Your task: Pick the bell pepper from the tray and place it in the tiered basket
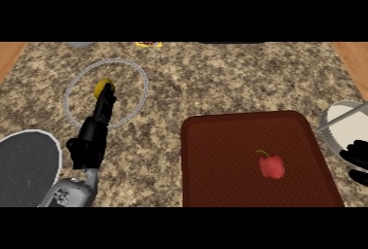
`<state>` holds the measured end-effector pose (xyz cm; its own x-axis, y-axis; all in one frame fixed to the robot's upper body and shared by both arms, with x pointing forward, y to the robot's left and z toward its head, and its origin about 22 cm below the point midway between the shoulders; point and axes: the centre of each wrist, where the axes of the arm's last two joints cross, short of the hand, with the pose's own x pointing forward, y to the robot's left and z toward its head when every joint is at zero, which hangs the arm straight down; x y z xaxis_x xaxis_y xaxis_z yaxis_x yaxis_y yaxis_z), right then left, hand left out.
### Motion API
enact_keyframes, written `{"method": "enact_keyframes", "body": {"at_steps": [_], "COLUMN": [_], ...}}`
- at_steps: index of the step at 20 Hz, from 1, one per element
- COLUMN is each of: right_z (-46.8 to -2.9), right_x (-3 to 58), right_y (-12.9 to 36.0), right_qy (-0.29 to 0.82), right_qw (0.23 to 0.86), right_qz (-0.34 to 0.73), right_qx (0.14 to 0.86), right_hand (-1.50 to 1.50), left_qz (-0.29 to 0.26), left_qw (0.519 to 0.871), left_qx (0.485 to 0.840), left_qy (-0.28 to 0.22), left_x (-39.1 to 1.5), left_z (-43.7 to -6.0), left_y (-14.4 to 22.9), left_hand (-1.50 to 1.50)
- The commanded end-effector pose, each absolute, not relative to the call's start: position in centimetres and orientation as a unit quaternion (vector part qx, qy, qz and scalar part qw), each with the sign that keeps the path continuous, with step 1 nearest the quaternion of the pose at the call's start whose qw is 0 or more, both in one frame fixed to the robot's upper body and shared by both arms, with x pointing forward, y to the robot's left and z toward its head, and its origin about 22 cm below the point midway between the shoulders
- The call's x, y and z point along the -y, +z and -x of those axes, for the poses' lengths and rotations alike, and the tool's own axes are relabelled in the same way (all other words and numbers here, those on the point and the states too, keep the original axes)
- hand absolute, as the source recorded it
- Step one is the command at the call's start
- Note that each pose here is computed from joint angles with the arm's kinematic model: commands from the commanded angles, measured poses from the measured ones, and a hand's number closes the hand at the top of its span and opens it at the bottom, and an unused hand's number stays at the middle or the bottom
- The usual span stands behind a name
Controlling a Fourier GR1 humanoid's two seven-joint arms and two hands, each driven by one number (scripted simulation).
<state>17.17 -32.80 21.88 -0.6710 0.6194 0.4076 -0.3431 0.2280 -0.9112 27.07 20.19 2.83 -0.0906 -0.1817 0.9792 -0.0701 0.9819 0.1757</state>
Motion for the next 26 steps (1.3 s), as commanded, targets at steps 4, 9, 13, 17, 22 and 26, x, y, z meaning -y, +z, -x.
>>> {"method": "enact_keyframes", "body": {"at_steps": [4,9,13,17,22,26], "right_z": [-14.7,-15.8,-17.1,-17.4,-16.8,-16.0], "right_x": [32.1,33.4,32.3,33.8,32.1,31.2], "right_y": [20.4,18.4,20.0,18.5,16.9,16.8], "right_qy": [0.661,0.68,0.68,0.682,0.696,0.71], "right_qw": [0.402,0.409,0.412,0.402,0.384,0.348], "right_qz": [0.104,0.126,0.16,0.181,0.197,0.196], "right_qx": [0.625,0.595,0.584,0.584,0.574,0.58], "right_hand": [-1.5,-1.5,-1.5,-1.5,-1.5,-1.5], "left_qz": [-0.085,-0.089,-0.087,-0.081,-0.089,-0.088], "left_qw": [0.665,0.671,0.666,0.668,0.665,0.669], "left_qx": [0.741,0.735,0.74,0.738,0.74,0.737], "left_qy": [-0.04,-0.044,-0.043,-0.044,-0.05,-0.047], "left_x": [-21.6,-20.3,-21.1,-21.1,-21.0,-20.1], "left_z": [-26.3,-27.0,-28.7,-25.9,-27.3,-26.4], "left_y": [3.1,2.6,2.4,1.2,2.5,0.8], "left_hand": [0.0,0.0,0.0,0.0,0.0,0.0]}}
